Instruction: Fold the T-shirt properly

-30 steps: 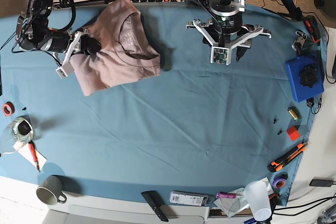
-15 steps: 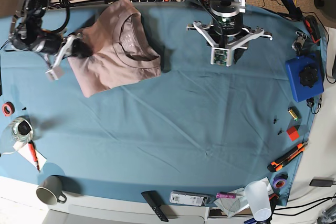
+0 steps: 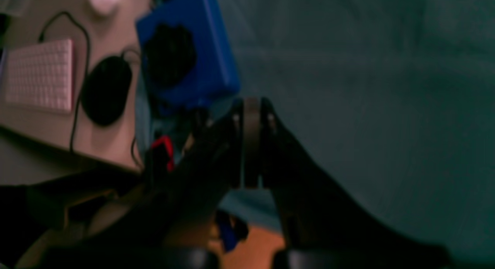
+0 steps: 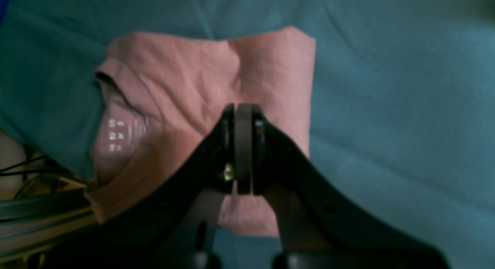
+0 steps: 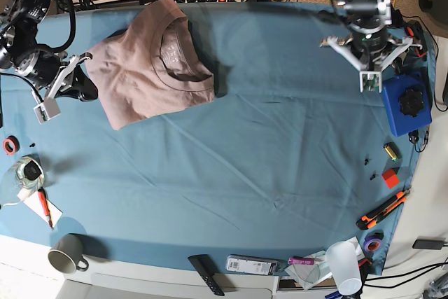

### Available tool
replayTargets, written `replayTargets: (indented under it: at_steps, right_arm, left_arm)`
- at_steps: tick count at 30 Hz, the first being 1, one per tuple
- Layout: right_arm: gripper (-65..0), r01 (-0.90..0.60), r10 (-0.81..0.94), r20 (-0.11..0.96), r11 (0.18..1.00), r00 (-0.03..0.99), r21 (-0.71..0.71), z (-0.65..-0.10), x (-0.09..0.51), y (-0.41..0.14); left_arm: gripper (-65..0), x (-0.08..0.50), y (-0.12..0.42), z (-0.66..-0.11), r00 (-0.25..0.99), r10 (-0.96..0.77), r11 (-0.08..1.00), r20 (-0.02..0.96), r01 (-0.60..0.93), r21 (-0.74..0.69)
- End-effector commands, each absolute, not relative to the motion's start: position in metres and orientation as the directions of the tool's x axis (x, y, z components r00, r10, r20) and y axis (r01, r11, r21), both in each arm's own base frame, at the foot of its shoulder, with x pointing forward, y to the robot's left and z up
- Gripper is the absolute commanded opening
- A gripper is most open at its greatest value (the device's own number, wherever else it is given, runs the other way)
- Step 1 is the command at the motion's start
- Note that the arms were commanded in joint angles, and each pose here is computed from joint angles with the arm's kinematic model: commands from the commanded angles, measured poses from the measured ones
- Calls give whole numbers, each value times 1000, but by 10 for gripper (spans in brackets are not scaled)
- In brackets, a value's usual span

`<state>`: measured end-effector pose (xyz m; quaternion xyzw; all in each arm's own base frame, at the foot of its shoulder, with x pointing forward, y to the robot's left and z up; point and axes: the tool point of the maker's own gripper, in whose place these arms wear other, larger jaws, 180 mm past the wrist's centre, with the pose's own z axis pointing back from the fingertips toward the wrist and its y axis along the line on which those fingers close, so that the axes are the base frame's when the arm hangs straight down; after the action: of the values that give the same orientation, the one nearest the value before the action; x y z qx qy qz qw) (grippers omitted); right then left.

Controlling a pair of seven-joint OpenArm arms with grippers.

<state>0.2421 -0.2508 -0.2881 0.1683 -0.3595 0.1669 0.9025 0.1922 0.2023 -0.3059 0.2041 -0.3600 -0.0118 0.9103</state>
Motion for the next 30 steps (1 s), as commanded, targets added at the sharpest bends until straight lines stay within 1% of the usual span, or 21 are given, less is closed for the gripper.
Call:
replayTargets:
  at_steps: [1, 6, 9, 12, 15, 25, 30]
  right_arm:
    - [-650, -437, 189, 731, 885, 656, 164, -277, 246, -252]
    - [-650, -450, 218, 699, 878, 682, 165, -285, 227, -246]
    - [-650, -469, 255, 676, 870, 691, 152, -288, 212, -240]
    - [-650, -480, 291, 644, 867, 707, 135, -292, 198, -237]
    - [-650, -485, 305, 611, 862, 730, 149, -299, 182, -234]
    - [-650, -450, 311, 442, 856, 841, 253, -329, 111, -231]
    - [-650, -418, 314, 339, 857, 887, 302, -340, 72, -231]
  left_arm:
    - [-650, 189, 208, -301, 735, -180, 910, 654, -127, 394]
    - [-650, 159, 227, -314, 795, -130, 903, 593, -152, 402]
    - [-650, 145, 227, -323, 821, -100, 915, 562, -145, 375]
    - [-650, 128, 223, -333, 857, -92, 925, 507, -114, 361]
    - [-650, 110, 223, -339, 884, -91, 926, 458, -95, 367]
    - [-650, 47, 223, -354, 953, -90, 926, 290, -27, 377]
    - [-650, 21, 213, -360, 971, -62, 947, 231, -16, 320]
